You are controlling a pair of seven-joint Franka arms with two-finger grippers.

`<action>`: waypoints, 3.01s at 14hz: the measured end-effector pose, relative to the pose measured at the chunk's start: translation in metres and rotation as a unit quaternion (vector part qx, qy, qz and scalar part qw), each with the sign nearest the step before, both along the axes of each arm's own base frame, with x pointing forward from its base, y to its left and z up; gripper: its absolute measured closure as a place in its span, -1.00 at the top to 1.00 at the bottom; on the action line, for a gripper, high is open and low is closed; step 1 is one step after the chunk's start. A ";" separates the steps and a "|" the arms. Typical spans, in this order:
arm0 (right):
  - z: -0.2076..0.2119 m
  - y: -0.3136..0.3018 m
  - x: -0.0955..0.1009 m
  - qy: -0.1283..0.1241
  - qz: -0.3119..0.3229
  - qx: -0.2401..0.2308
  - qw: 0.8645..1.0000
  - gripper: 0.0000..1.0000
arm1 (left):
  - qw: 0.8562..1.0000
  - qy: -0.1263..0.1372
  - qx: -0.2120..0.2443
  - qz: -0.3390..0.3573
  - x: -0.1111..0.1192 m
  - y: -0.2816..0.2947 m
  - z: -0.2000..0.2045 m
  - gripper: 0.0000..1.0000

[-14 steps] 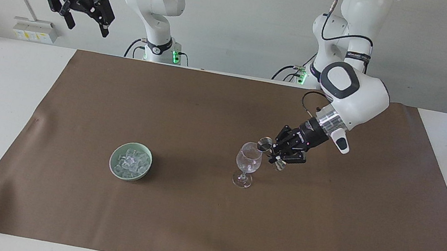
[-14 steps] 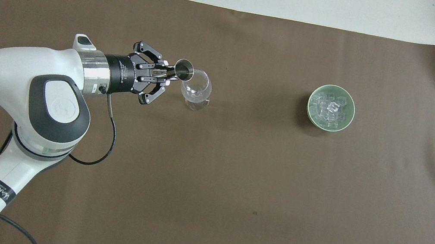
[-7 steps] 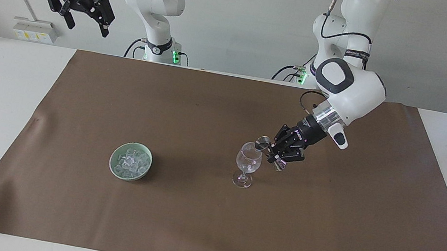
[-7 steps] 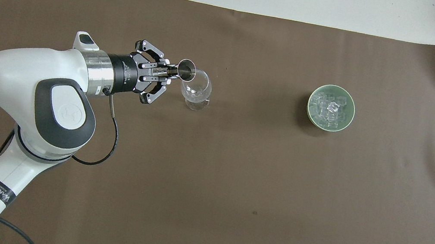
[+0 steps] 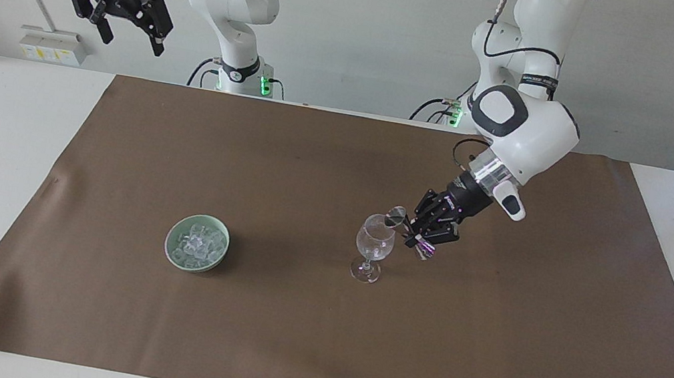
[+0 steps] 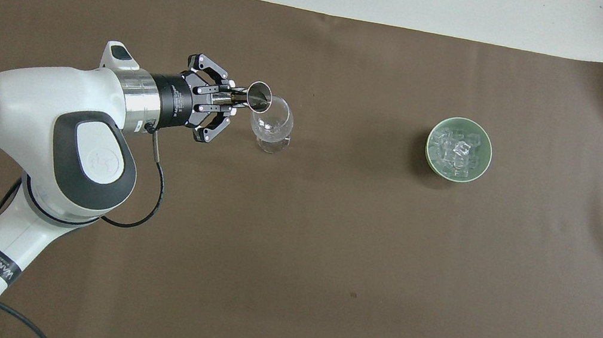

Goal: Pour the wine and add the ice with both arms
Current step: 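Tilt the silver bottle with the left gripper to pour into the glass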

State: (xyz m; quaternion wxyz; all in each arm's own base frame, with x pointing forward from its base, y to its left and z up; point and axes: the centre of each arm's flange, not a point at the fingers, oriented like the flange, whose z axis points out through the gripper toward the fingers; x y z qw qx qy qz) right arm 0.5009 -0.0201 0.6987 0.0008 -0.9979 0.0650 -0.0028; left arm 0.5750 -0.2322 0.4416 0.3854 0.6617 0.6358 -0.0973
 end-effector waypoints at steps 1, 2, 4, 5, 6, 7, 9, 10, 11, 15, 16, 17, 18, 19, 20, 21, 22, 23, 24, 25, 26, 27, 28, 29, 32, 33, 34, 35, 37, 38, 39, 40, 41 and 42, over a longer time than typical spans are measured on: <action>0.000 0.000 0.000 0.000 0.000 0.000 1.000 1.00 | 1.000 -0.005 0.005 -0.001 0.000 -0.001 0.001 -0.56; 0.000 0.000 0.000 0.000 0.000 0.000 1.000 1.00 | 1.000 -0.010 0.011 -0.003 0.000 -0.002 0.002 -0.56; 0.000 0.000 0.000 0.000 0.000 0.000 1.000 1.00 | 1.000 -0.021 0.018 -0.003 0.000 -0.004 0.005 -0.56; 0.000 0.000 0.000 0.000 0.000 0.000 1.000 1.00 | 0.999 -0.027 0.021 -0.001 0.000 -0.006 0.006 -0.56; 0.000 0.000 0.000 0.000 0.000 0.000 1.000 1.00 | 0.999 -0.033 0.026 -0.002 0.000 -0.007 0.008 -0.56; 0.000 0.000 0.000 0.000 0.000 0.000 1.000 1.00 | 0.999 -0.038 0.033 -0.006 -0.001 -0.008 0.009 -0.56; 0.000 0.000 0.000 0.000 0.000 0.000 1.000 1.00 | 0.998 -0.044 0.042 -0.011 0.000 -0.009 0.009 -0.56; 0.000 0.000 0.000 0.000 0.000 0.000 1.000 1.00 | 0.998 -0.046 0.047 -0.015 0.000 -0.009 0.010 -0.56; 0.000 0.000 0.000 0.000 0.000 0.000 1.000 1.00 | 0.997 -0.048 0.051 -0.017 0.000 -0.009 0.010 -0.56; 0.000 0.000 0.000 0.000 0.000 0.000 1.000 1.00 | 0.996 -0.057 0.066 -0.027 0.000 -0.010 0.011 -0.56; 0.000 0.000 0.000 0.000 0.000 0.000 1.000 1.00 | 0.995 -0.059 0.070 -0.030 0.000 -0.010 0.011 -0.56; 0.000 0.000 0.000 0.000 0.000 0.000 1.000 1.00 | 0.995 -0.061 0.075 -0.033 0.000 -0.010 0.012 -0.56; 0.000 0.000 0.000 0.000 0.000 0.000 1.000 1.00 | 0.994 -0.063 0.079 -0.036 0.000 -0.011 0.012 -0.56; 0.000 0.000 0.000 0.000 0.000 0.000 1.000 1.00 | 0.994 -0.066 0.083 -0.039 0.000 -0.011 0.012 -0.56; 0.000 0.000 0.000 0.000 0.000 0.000 1.000 1.00 | 0.993 -0.068 0.087 -0.043 0.000 -0.012 0.013 -0.56; 0.000 0.000 0.000 0.000 0.000 0.000 1.000 1.00 | 0.992 -0.071 0.089 -0.045 -0.001 -0.014 0.013 -0.56; 0.000 0.000 0.000 0.000 0.000 0.000 1.000 1.00 | 0.992 -0.073 0.091 -0.047 -0.002 -0.017 0.014 -0.56; 0.000 0.000 0.000 0.000 0.000 0.000 1.000 1.00 | 0.992 -0.075 0.091 -0.048 -0.002 -0.019 0.014 -0.56; 0.000 0.000 0.000 0.000 0.000 0.000 1.000 1.00 | 0.991 -0.078 0.093 -0.049 -0.003 -0.020 0.015 -0.56; 0.000 0.000 0.000 0.000 0.000 0.000 1.000 1.00 | 0.990 -0.081 0.098 -0.052 -0.003 -0.020 0.015 -0.56; 0.000 0.000 0.000 0.000 0.000 0.000 1.000 1.00 | 0.989 -0.085 0.104 -0.055 -0.003 -0.021 0.016 -0.56; 0.000 0.000 0.000 0.000 0.000 0.000 1.000 1.00 | 0.988 -0.089 0.109 -0.058 -0.002 -0.021 0.016 -0.56; 0.000 0.000 0.000 0.000 0.000 0.000 1.000 1.00 | 0.987 -0.093 0.115 -0.061 -0.002 -0.021 0.017 -0.56; 0.000 0.000 0.000 0.000 0.000 0.000 1.000 1.00 | 0.986 -0.098 0.119 -0.063 -0.002 -0.021 0.018 -0.56; 0.000 0.000 0.000 0.000 0.000 0.000 1.000 1.00 | 0.984 -0.107 0.127 -0.064 -0.002 -0.022 0.020 -0.56; 0.000 0.000 0.000 0.000 0.000 0.000 1.000 1.00 | 0.983 -0.109 0.130 -0.067 -0.002 -0.023 0.021 -0.56; 0.000 0.000 0.000 0.000 0.000 0.000 1.000 1.00 | 0.982 -0.112 0.133 -0.069 -0.002 -0.024 0.021 -0.56; 0.000 0.000 0.000 0.000 0.000 0.000 1.000 1.00 | 0.981 -0.115 0.136 -0.071 -0.002 -0.025 0.021 -0.56; 0.000 0.000 0.000 0.000 0.000 0.000 1.000 1.00 | 0.980 -0.119 0.139 -0.074 -0.002 -0.025 0.022 -0.56; 0.000 0.000 0.000 0.000 0.000 0.000 1.000 1.00 | 0.980 -0.121 0.141 -0.075 -0.002 -0.025 0.022 -0.56; 0.000 0.000 0.000 0.000 0.000 0.000 1.000 1.00 | 0.979 -0.123 0.144 -0.076 -0.002 -0.025 0.023 -0.56; 0.000 0.000 0.000 0.000 0.000 0.000 1.000 1.00 | 0.978 -0.125 0.146 -0.077 -0.002 -0.025 0.023 -0.56; 0.000 0.000 0.000 0.000 0.000 0.000 1.000 1.00 | 0.977 -0.128 0.148 -0.079 -0.002 -0.025 0.023 -0.56; 0.000 0.000 0.000 0.000 0.000 0.000 1.000 1.00 | 0.977 -0.130 0.151 -0.081 -0.002 -0.025 0.023 -0.56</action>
